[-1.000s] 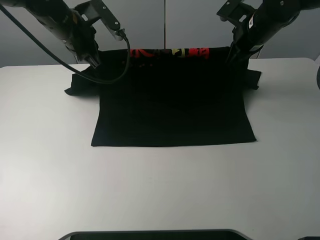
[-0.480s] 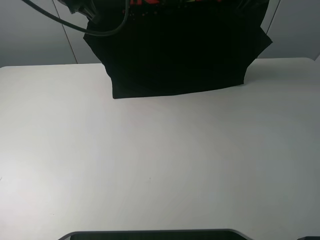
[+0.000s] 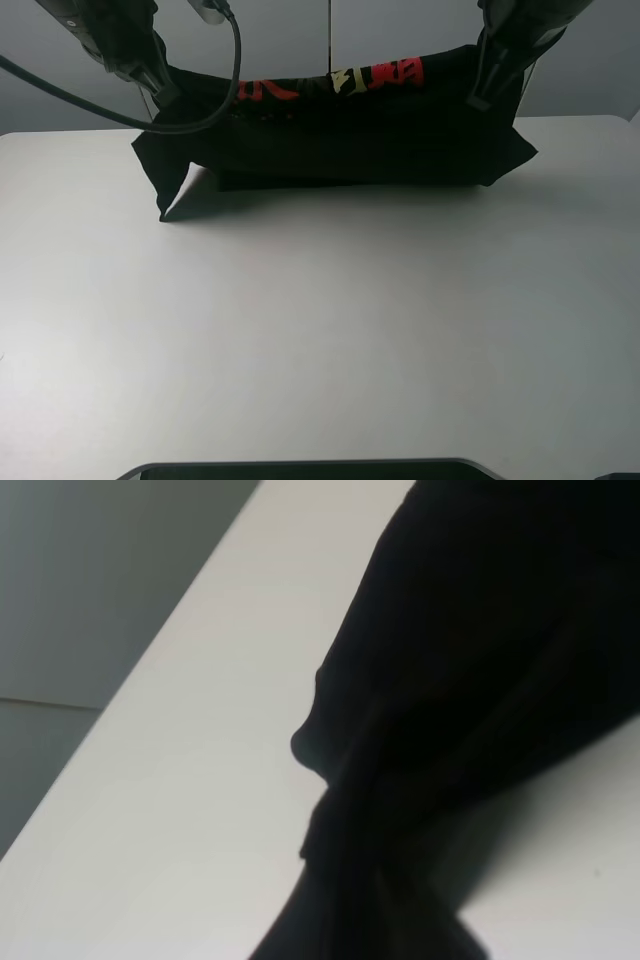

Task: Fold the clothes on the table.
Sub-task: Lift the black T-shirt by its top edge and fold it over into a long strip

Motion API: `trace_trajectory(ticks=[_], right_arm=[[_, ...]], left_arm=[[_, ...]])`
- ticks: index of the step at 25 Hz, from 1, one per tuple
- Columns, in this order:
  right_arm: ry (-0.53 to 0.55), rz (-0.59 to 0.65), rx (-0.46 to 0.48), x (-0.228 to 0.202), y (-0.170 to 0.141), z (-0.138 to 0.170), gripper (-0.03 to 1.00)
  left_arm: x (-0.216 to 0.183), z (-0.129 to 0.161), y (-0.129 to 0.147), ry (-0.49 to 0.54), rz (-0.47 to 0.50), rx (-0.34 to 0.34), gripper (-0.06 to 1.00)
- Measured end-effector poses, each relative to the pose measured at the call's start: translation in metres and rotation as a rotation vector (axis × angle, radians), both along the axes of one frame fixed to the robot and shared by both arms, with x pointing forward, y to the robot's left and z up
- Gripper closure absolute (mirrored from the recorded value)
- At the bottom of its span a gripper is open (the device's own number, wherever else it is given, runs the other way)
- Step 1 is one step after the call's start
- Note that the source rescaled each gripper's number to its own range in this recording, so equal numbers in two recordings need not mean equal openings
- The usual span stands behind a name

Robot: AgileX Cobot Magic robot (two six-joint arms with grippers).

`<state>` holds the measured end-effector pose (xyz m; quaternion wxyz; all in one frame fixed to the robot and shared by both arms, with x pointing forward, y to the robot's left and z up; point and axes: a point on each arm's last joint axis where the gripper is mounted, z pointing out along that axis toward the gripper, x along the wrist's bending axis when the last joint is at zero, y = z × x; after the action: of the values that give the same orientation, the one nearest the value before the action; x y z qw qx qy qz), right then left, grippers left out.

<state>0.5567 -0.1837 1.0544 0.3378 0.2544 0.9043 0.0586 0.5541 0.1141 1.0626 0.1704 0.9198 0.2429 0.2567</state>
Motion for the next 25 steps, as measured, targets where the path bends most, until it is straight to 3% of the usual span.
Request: trace_trajectory(ticks=[6,15,25], right_arm=[[0.053,0.026,0.017,-0.029,-0.008,0.007,0.97],[0.176,0.048,0.130,-0.068,-0.013,0.005,0.97],[0.330,0.052,0.211,-0.104,-0.017,0.005,0.97]], left_arm=[[-0.030,0.014,0.016,0.008,0.005,-0.019,0.94],[-0.067,-0.013,0.036,0.144,0.026,-0.001,0.94],[-0.108,-0.010,0.054,0.181,0.049,-0.099,0.94]])
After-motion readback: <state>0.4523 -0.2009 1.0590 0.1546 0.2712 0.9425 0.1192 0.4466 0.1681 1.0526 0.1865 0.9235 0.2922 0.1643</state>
